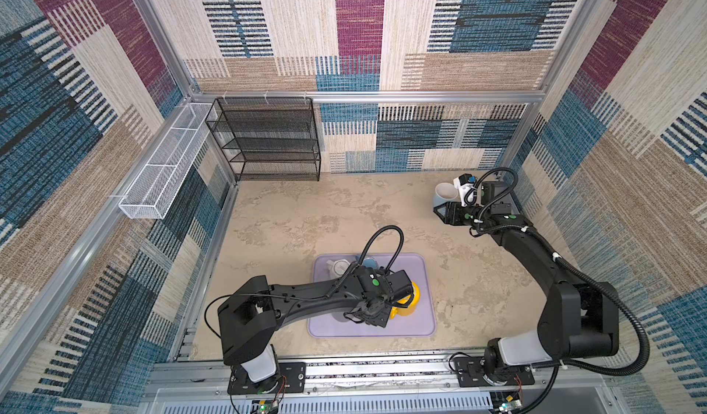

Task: Turn the mug right side up
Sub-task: Pick up the mug from the tray.

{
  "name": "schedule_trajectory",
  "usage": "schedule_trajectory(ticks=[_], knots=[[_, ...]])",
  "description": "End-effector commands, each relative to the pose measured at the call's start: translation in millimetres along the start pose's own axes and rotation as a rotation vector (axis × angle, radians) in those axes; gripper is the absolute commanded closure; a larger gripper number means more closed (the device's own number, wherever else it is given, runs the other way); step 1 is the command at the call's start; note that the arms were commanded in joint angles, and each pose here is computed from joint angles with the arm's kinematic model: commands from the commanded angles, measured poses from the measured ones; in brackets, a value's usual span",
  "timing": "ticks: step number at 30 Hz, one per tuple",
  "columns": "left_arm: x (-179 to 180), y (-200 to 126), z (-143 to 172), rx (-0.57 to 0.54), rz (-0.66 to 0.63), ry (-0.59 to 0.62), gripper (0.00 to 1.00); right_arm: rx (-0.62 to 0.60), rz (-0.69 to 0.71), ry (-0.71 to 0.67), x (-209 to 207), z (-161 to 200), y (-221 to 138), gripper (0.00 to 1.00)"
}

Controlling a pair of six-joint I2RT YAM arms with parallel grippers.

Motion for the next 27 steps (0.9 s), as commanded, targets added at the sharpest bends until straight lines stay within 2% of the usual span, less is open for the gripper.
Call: schedule_trajectory(ticks=[1, 4, 13, 18, 27], knots=[[-1, -1, -4, -0.016, 0.002, 0.027, 0.88, -0.012, 0.015, -0.004, 1, -4, -4, 0.41], [0, 0, -4, -0.014, -0.001, 0.04, 1.0, -0.013, 0.012, -0.004, 2, -4, -4, 0.42], [-5, -10, -9, -0.016, 0.043, 0.123, 1.0, -0.033, -0.006, 0.008, 4, -2, -6, 0.43], [3, -21, -12, -0.01, 0.045, 0.168, 1.0, -0.045, -0.024, 0.028, 6, 3, -5, 0.44], [16, -52, -19, -0.094, 0.088, 0.196, 1.0, -0.039, -0.024, 0.038, 2, 8, 1, 0.48]])
Point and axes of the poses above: each gripper's point midway between its finger pads, its own y axis out along the fingers, its own x axis along the line the jaws close on, z = x × y, the point moved 5 cm from there along -y, back along the fingers, and after that the axes turned 3 degrees about -y, right-handed, at the moved point
